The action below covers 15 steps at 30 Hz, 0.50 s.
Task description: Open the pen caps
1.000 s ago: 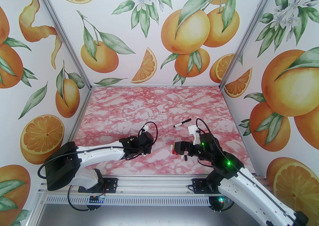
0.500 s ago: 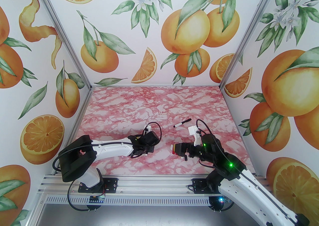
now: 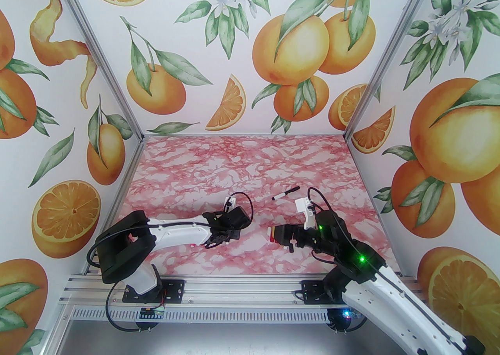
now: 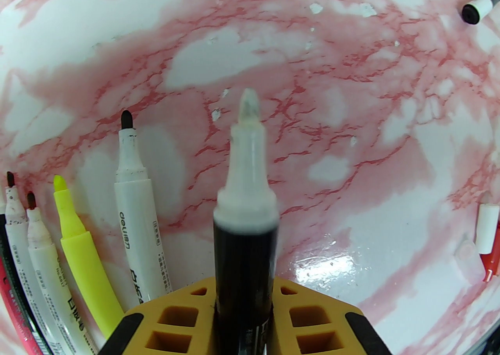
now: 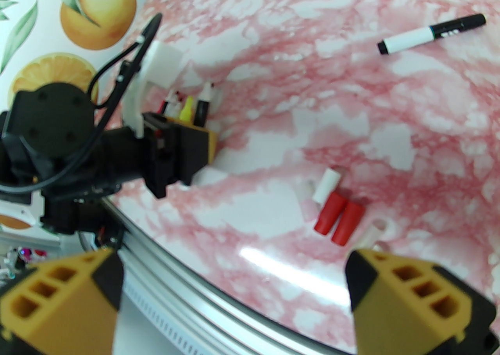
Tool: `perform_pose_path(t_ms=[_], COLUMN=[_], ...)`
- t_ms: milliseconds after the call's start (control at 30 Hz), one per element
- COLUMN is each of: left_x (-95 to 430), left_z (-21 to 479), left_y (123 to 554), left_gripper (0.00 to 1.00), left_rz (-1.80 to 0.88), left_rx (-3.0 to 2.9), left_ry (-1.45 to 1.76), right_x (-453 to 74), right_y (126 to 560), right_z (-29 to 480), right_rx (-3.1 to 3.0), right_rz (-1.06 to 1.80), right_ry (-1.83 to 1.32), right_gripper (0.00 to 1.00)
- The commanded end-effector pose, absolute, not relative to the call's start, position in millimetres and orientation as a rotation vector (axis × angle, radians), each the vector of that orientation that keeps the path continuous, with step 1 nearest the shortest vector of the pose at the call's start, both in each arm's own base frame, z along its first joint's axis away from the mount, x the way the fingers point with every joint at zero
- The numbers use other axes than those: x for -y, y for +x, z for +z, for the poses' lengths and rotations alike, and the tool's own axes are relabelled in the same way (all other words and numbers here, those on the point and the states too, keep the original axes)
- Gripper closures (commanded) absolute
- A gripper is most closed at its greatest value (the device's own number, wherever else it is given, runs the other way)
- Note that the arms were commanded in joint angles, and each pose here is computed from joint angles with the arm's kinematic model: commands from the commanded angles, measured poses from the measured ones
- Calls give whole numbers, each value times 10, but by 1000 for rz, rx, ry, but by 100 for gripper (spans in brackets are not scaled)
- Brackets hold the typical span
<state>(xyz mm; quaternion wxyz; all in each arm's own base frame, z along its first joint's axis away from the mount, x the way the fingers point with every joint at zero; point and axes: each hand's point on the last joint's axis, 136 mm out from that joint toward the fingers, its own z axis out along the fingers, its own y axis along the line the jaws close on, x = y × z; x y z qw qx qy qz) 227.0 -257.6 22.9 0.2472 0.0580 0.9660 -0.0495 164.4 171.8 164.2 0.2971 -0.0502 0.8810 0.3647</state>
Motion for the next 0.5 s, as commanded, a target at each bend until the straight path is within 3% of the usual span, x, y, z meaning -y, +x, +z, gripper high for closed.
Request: perform_pose_path(t_ms=[0, 467], left_x=[2584, 2577], left_z=[280, 592], left_y=[2322, 2360], left_gripper=[73, 73], left_rz=[-112, -135], left_rx=[-2612, -2556], left_ry=[149, 148], right_x=[-1690, -1690], right_y=[1649, 1649], right_z=[1598, 1566], right_rx=[-2350, -2358], right_rz=[951, 945], right_ry=[-113, -114], right_gripper=[0, 0])
